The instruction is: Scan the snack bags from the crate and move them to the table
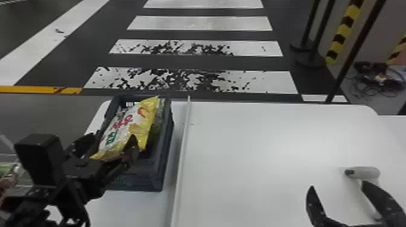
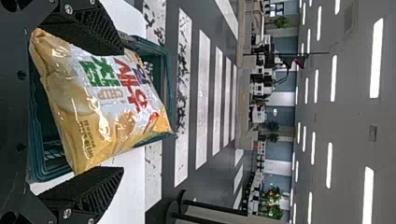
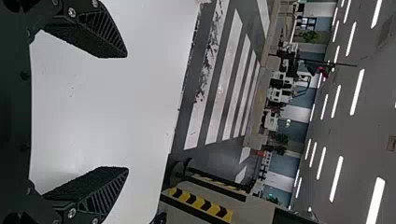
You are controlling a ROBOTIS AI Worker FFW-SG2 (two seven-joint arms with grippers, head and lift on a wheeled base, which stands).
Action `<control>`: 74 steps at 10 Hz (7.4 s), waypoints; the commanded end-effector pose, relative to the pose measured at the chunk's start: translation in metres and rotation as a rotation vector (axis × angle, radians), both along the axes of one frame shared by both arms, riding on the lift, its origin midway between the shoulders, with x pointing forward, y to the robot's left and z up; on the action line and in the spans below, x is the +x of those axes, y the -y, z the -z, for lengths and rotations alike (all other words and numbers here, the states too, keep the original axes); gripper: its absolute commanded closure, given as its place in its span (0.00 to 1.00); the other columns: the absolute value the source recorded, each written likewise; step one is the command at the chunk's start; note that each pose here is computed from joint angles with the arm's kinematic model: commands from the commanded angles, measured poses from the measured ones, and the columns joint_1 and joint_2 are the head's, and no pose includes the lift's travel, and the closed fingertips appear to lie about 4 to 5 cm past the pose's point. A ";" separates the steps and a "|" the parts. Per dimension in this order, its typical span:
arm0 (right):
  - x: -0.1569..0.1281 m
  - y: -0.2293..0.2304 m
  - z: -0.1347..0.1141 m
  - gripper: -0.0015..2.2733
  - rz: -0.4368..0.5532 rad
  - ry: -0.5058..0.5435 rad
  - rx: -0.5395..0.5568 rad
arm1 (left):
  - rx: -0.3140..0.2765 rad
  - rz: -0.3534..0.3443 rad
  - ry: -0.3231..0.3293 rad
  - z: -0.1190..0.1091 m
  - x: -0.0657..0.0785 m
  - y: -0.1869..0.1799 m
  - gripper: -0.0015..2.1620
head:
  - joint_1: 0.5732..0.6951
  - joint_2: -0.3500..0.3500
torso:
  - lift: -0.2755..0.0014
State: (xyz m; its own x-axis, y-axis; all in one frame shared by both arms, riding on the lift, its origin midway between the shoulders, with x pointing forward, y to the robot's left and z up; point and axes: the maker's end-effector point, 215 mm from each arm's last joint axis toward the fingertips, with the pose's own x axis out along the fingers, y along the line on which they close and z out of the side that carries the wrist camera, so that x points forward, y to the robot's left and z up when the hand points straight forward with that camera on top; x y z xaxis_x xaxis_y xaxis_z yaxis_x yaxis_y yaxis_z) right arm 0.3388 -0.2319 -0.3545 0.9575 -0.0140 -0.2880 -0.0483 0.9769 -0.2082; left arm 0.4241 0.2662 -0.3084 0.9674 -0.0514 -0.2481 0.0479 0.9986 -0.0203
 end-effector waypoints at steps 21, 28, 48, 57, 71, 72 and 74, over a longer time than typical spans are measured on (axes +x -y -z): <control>-0.002 0.000 0.025 0.06 -0.012 -0.024 -0.039 | -0.115 -0.040 -0.229 0.081 0.069 -0.016 0.80 | 1.00 0.60 | 0.65; -0.004 -0.001 0.025 0.06 -0.013 -0.021 -0.036 | -0.083 -0.065 -0.139 0.046 0.067 -0.020 0.83 | 1.00 0.61 | 0.65; -0.004 0.002 0.018 0.06 0.011 -0.002 -0.029 | -0.036 0.480 -0.166 0.011 -0.025 0.288 0.85 | 1.00 0.06 | 0.65; -0.002 0.001 0.016 0.06 0.012 0.008 -0.019 | -0.020 0.590 -0.302 0.130 -0.057 0.350 0.85 | 1.00 0.00 | 0.65; -0.003 0.004 0.013 0.06 0.009 0.011 -0.026 | 0.007 0.490 -0.159 0.070 -0.018 0.303 0.02 | 1.00 0.00 | 0.65; -0.003 0.004 0.013 0.06 0.009 0.011 -0.026 | 0.034 0.428 -0.118 0.060 -0.008 0.273 0.02 | 1.00 0.00 | 0.65; -0.001 0.004 0.013 0.06 0.007 0.012 -0.022 | 0.004 0.336 -0.077 0.042 0.003 0.215 0.02 | 1.00 0.00 | 0.65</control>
